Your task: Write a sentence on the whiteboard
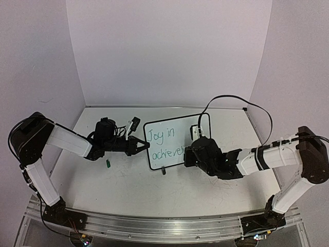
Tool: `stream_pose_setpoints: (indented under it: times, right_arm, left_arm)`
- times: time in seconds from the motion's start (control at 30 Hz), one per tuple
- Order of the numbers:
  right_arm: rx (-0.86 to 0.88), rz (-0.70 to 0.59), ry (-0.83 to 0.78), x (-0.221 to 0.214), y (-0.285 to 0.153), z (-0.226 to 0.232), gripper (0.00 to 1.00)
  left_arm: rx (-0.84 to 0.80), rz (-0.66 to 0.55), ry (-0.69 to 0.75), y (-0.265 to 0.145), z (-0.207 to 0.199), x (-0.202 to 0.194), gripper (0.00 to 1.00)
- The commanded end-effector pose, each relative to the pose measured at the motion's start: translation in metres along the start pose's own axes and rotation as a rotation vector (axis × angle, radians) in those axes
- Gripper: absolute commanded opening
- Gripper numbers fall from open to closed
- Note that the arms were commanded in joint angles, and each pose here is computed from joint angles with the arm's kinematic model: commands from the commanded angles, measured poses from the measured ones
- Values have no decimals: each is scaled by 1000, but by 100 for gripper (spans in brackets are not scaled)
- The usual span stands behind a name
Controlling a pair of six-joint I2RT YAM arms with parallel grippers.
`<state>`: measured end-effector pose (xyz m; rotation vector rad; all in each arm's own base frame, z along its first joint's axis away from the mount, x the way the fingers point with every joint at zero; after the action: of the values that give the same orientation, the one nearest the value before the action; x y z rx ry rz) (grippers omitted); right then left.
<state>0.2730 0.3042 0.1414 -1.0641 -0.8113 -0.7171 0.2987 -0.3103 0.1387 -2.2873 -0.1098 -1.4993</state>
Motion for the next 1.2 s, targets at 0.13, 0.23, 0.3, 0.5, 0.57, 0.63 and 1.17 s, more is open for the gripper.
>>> stream_pose_setpoints:
  times: [0.13, 0.23, 0.3, 0.5, 0.57, 0.63, 1.17]
  right_arm:
    - [37, -27, 23, 10, -13, 4, 0]
    - [38, -22, 29, 6, -16, 0, 0]
    - [37, -1, 31, -1, -12, 0, 0]
    - [17, 9, 21, -8, -5, 0, 0]
    - [8, -6, 19, -4, -5, 1, 0]
    - [7, -19, 20, 1, -4, 3, 0]
    - [-6, -53, 11, 9, -1, 6, 0]
  left_arm:
    - [46, -35, 57, -5, 3, 14, 0]
    - [45, -35, 56, -5, 3, 14, 0]
    - [43, -35, 56, -5, 3, 14, 0]
    - [44, -37, 59, -5, 3, 15, 0]
    - [43, -34, 57, -5, 3, 14, 0]
    - [43, -33, 56, -4, 3, 14, 0]
    - [39, -33, 55, -4, 3, 15, 0]
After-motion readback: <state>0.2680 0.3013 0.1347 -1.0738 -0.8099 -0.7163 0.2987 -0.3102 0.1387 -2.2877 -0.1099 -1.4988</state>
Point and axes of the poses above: each gripper's point midway between its finger pads, its own y axis out along the fingers, its own z axis along the line the jaws close on, x = y × z, the point moved 3 cm from there along -y, back along the fingers, and after that the axes turned 8 degrees about y, right-handed, at the moved point
